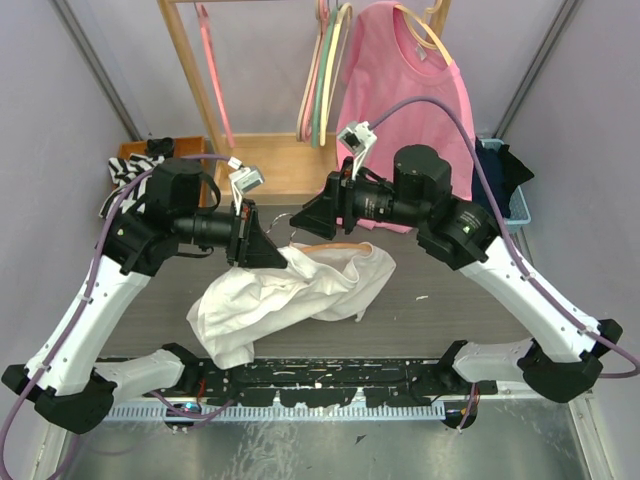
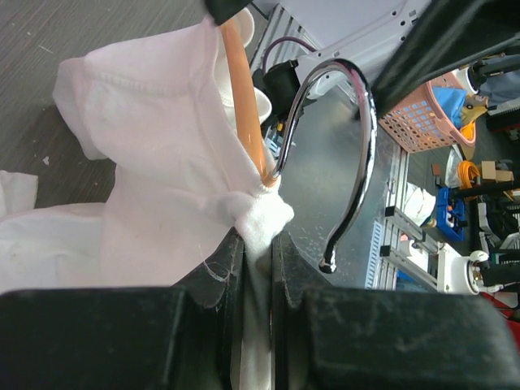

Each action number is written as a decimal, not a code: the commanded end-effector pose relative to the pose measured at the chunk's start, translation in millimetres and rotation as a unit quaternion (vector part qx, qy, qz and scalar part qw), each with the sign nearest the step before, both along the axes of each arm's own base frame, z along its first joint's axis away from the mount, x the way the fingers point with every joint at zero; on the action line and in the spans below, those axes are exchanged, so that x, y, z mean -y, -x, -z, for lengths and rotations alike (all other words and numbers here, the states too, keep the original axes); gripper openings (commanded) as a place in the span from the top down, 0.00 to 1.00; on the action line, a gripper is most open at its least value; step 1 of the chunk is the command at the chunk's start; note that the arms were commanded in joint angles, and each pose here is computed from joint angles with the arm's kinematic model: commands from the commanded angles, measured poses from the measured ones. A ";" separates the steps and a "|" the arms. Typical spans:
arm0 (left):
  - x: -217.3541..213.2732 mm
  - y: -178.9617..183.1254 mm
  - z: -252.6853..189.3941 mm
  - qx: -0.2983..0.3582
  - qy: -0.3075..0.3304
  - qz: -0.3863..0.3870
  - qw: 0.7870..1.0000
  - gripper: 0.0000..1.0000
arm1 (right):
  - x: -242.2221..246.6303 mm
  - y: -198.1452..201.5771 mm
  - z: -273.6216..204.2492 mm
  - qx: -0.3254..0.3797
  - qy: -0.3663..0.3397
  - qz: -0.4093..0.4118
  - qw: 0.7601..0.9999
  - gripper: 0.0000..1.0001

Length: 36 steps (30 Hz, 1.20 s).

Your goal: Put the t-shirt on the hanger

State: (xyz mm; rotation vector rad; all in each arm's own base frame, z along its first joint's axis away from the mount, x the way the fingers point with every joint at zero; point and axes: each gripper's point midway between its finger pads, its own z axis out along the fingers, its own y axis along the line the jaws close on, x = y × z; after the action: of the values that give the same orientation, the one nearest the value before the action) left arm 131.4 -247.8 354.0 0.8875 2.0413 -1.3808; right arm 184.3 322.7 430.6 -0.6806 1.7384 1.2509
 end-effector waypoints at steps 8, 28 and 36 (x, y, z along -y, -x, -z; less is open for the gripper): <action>10.0 3.7 -19.3 0.012 0.045 0.034 0.998 1.00 | -25.8 8.0 -14.2 0.035 -0.030 -0.065 0.997 0.50; 6.1 -38.3 -54.7 0.087 0.025 -0.067 0.994 0.67 | 33.6 -0.5 -58.8 0.110 -0.017 0.068 0.991 0.99; -2.1 -59.3 -78.3 0.131 0.011 -0.123 0.984 0.55 | 48.3 -10.7 -66.7 0.120 -0.004 0.114 0.986 0.99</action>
State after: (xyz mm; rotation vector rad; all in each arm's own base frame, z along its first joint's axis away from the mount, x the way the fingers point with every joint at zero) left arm 176.7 -255.8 421.3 0.7982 1.8731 -1.2044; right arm 193.0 297.7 459.8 -0.6664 1.6589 1.0349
